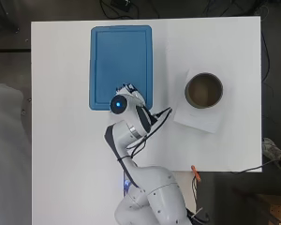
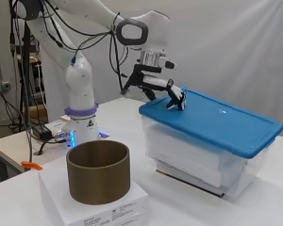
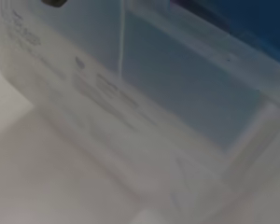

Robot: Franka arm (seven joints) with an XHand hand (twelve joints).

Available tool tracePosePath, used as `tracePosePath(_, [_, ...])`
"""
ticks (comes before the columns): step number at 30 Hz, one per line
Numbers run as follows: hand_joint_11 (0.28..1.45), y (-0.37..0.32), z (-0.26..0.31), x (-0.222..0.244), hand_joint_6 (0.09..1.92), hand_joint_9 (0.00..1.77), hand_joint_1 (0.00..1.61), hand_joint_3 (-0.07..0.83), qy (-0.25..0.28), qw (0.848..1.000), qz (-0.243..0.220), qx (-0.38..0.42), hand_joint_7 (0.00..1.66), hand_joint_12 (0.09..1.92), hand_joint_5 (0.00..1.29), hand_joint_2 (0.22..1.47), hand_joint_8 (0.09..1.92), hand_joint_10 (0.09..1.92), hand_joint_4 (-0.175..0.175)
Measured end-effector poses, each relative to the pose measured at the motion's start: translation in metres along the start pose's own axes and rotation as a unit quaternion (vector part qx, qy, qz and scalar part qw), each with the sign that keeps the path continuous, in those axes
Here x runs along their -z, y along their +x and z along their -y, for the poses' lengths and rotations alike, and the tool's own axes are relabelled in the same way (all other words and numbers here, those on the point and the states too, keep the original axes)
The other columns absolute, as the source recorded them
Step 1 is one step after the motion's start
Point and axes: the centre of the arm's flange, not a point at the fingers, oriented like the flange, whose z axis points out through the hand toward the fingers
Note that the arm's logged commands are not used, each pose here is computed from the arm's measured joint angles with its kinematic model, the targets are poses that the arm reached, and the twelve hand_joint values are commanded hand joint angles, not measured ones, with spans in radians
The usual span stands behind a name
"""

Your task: Teleoperate dual arm-hand system to remove items from a box

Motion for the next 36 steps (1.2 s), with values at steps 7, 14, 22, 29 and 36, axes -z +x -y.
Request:
tracePosePath(7, [0.77, 0.0, -0.025, 0.074, 1.69, 0.99, 0.83, 0.047, -0.079, 0.997, -0.01, -0.012, 0.74, 1.75, 0.56, 1.34, 1.92, 1.92, 0.099])
tracePosePath(14, [0.55, -0.01, -0.043, 0.091, 0.71, 0.59, 0.4, -0.017, -0.167, 0.986, 0.004, -0.002, 0.47, 0.44, 0.3, 1.13, 0.57, 0.63, 0.042])
tracePosePath(22, [0.49, -0.038, -0.118, 0.105, 0.09, 0.36, 0.0, -0.01, 0.0, 0.99, -0.076, -0.115, 0.2, 0.09, 0.07, 0.79, 0.09, 0.09, -0.036])
tracePosePath(29, [0.47, 0.003, -0.111, 0.038, 0.09, 0.36, 0.08, 0.005, 0.097, 0.991, -0.05, -0.071, 0.25, 0.09, 0.12, 0.83, 0.09, 0.09, -0.031])
tracePosePath(36, [0.57, 0.014, -0.103, 0.02, 0.09, 0.62, 0.15, 0.001, 0.093, 0.994, -0.037, -0.046, 0.55, 0.09, 0.36, 0.86, 0.09, 0.09, 0.005])
